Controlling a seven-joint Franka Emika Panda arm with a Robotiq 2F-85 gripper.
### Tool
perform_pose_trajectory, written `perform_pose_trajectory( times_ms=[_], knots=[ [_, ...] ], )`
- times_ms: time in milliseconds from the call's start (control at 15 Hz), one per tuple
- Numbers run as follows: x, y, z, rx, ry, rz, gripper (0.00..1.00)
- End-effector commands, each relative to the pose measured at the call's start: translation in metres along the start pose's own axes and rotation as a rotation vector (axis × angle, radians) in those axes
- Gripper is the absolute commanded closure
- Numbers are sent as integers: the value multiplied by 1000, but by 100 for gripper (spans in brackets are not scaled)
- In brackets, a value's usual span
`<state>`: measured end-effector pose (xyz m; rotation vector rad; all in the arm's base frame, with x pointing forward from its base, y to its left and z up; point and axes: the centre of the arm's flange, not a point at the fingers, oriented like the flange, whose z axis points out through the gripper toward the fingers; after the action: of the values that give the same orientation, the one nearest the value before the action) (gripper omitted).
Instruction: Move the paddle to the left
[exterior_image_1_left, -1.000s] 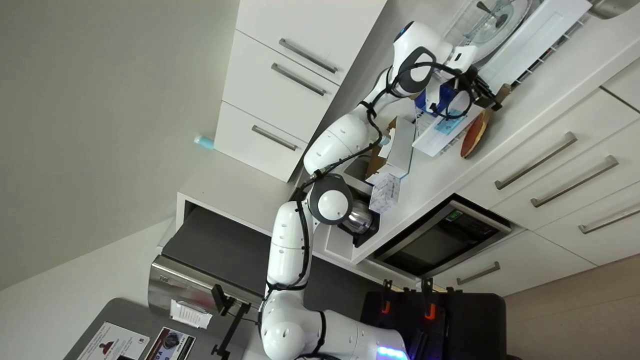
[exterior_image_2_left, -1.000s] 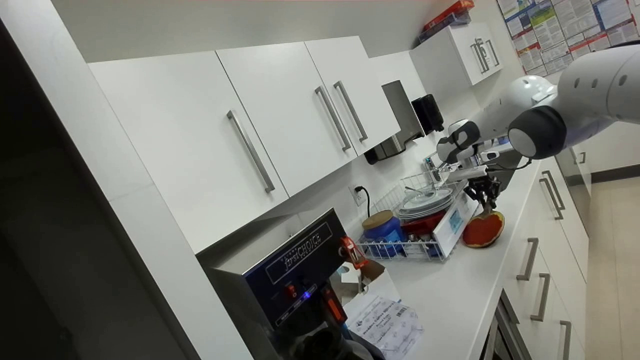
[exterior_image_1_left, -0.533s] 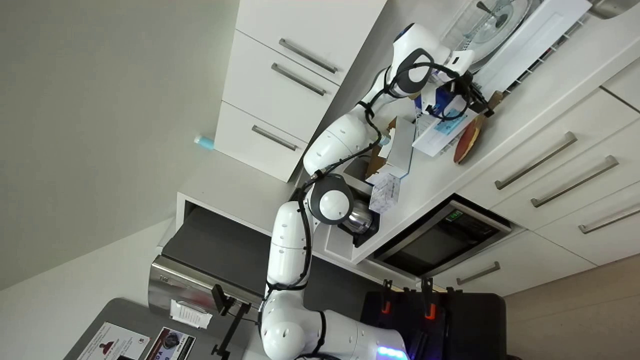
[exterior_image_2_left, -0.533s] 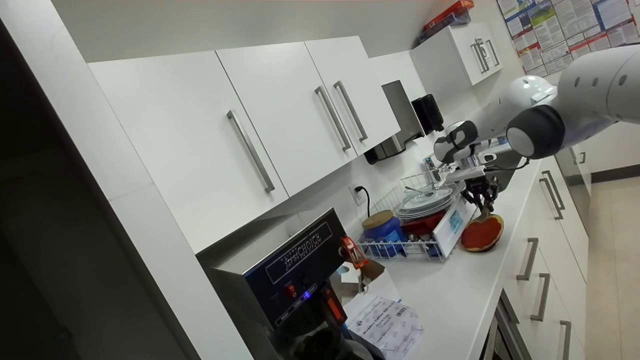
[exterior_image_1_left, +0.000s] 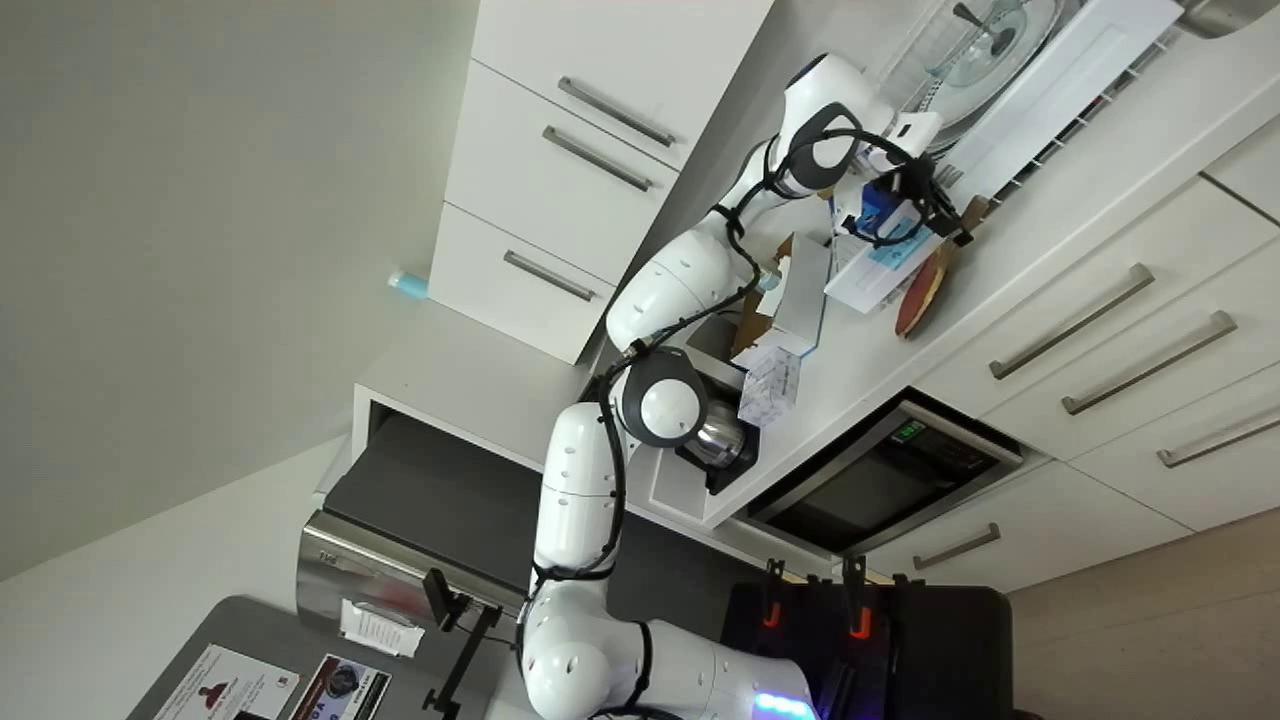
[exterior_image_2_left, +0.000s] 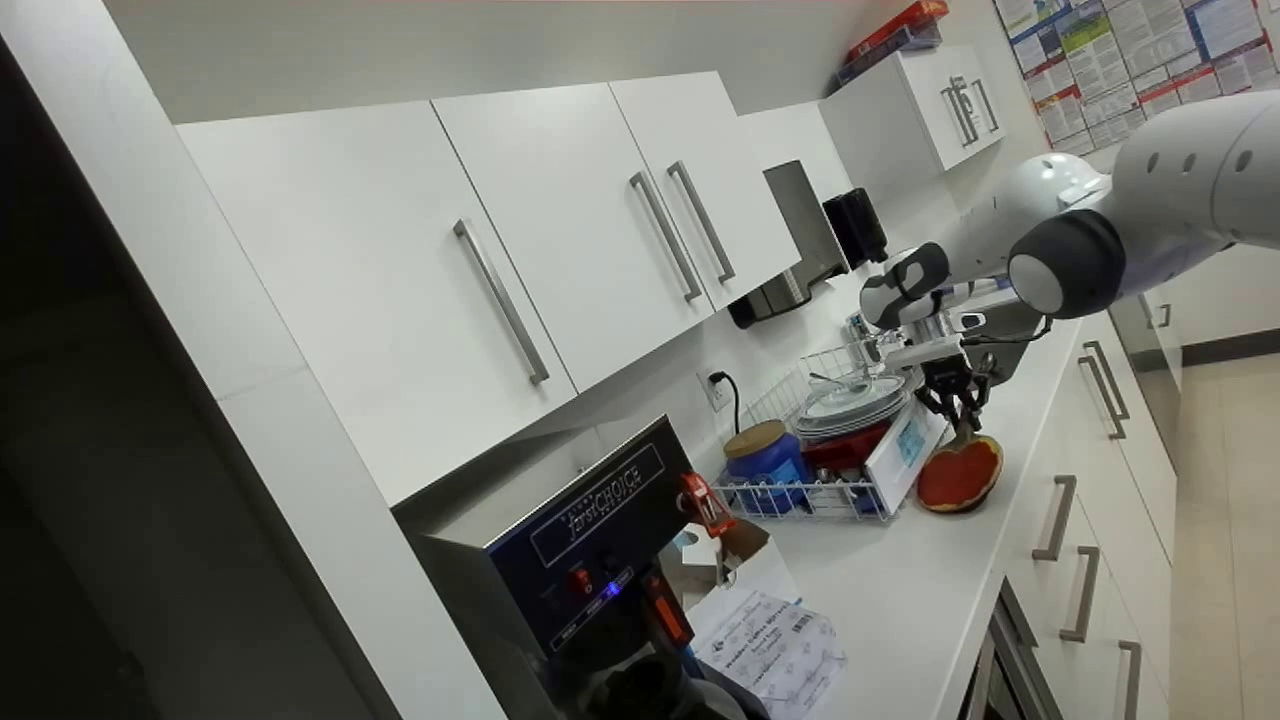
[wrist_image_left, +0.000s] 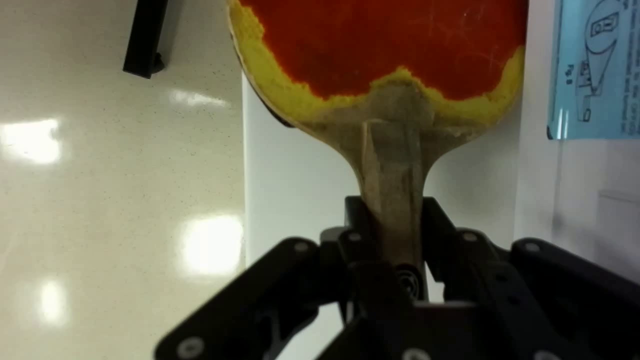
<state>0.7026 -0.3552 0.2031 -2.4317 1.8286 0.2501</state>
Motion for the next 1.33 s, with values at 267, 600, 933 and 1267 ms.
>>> perform_pose_trajectory(
  times_ms=[267,600,933,1267],
  knots=[
    [-30,-17,4,-32,-35,-52,92],
    [-41,-19,10,-70,-49,-73,92],
    [-56,-24,17,-97,-60,-104,92],
    [-74,-33,23,-88,-83,-153,92]
  ],
)
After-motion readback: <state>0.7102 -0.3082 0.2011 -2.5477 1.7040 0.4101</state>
